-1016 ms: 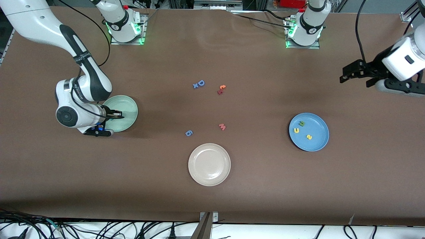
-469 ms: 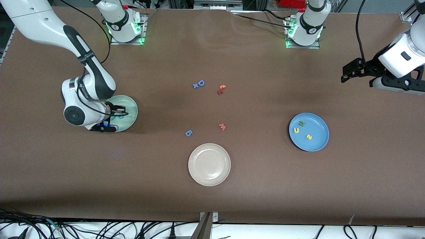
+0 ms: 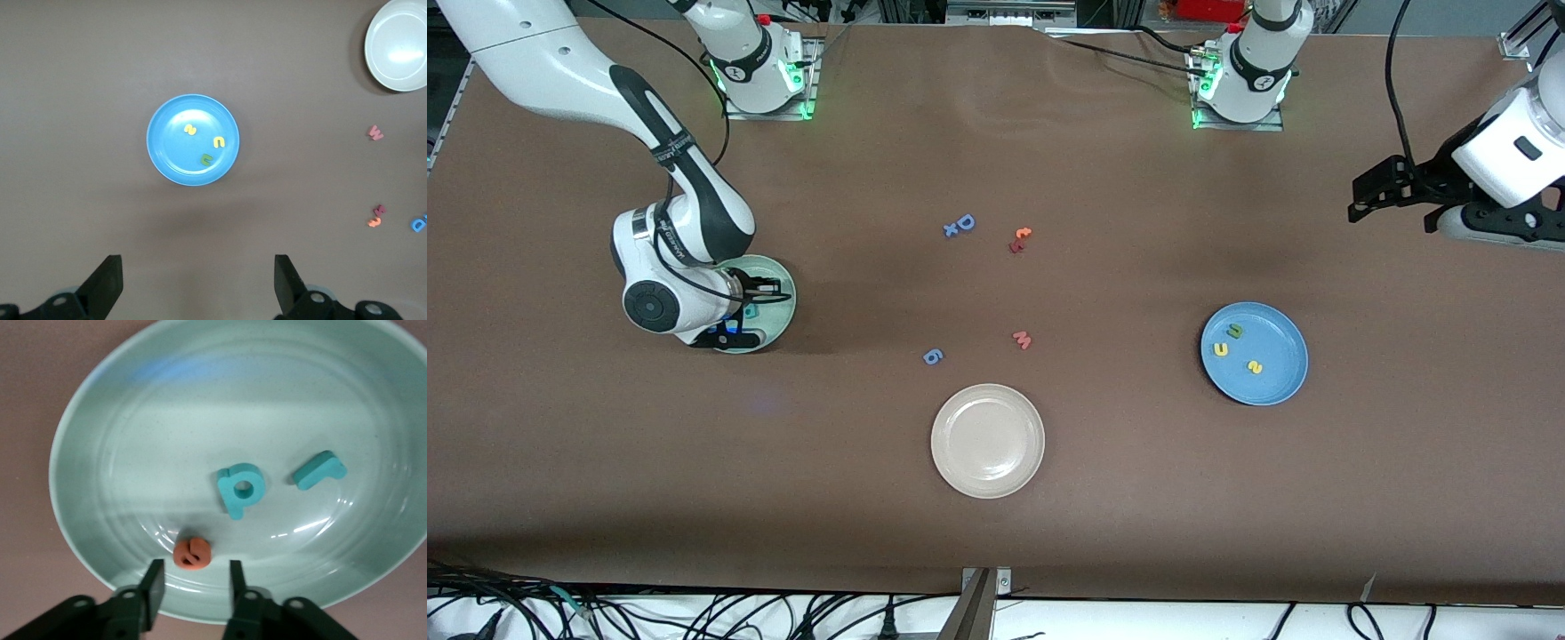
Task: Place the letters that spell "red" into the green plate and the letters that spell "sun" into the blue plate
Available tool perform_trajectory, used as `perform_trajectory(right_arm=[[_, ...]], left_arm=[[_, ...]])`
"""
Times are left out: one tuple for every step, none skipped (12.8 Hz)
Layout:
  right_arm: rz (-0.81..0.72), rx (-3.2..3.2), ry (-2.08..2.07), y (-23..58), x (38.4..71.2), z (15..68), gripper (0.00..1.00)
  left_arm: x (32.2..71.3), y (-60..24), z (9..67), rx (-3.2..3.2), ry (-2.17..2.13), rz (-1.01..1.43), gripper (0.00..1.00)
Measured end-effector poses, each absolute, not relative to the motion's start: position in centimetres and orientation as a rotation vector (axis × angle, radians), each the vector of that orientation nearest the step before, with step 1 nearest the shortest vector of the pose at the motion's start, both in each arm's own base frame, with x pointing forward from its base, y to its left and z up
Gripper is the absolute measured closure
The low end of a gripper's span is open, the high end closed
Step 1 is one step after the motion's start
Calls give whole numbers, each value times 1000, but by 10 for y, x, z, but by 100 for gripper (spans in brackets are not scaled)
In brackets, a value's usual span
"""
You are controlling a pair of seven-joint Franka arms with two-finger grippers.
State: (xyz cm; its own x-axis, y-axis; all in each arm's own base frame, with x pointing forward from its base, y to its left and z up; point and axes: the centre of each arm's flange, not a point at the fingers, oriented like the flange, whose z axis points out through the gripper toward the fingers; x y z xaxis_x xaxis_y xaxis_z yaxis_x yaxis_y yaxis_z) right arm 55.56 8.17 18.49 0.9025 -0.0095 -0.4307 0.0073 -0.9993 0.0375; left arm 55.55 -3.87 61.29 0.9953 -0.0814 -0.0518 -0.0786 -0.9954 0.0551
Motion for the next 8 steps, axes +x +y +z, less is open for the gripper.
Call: perform_trajectory(right_arm=[[-664,3034,-7,81,561,190,37],[-624,3046,-15,80,571,199,25],[-569,3061,-27,79,584,213,14],[-503,3076,-39,77,598,231,2],[-439,3087,-51,75,609,250,0],[-371,3096,-60,74,620,271,0],[-315,3101,-67,73,628,290,0],[-284,3098,-74,71,633,311,0]], left_arm=[[556,-34,613,3100,-116,-81,0],[556,-31,613,3114,-114,-82,0],[556,-28,613,3134,-119,-83,0],[557,-27,613,3144,-130,-83,0],[557,-25,613,3144,-150,-83,0],[557,-21,613,3142,-165,-84,0],[557,-17,612,3142,-168,-84,0],[557,-15,612,3141,-171,-84,0]])
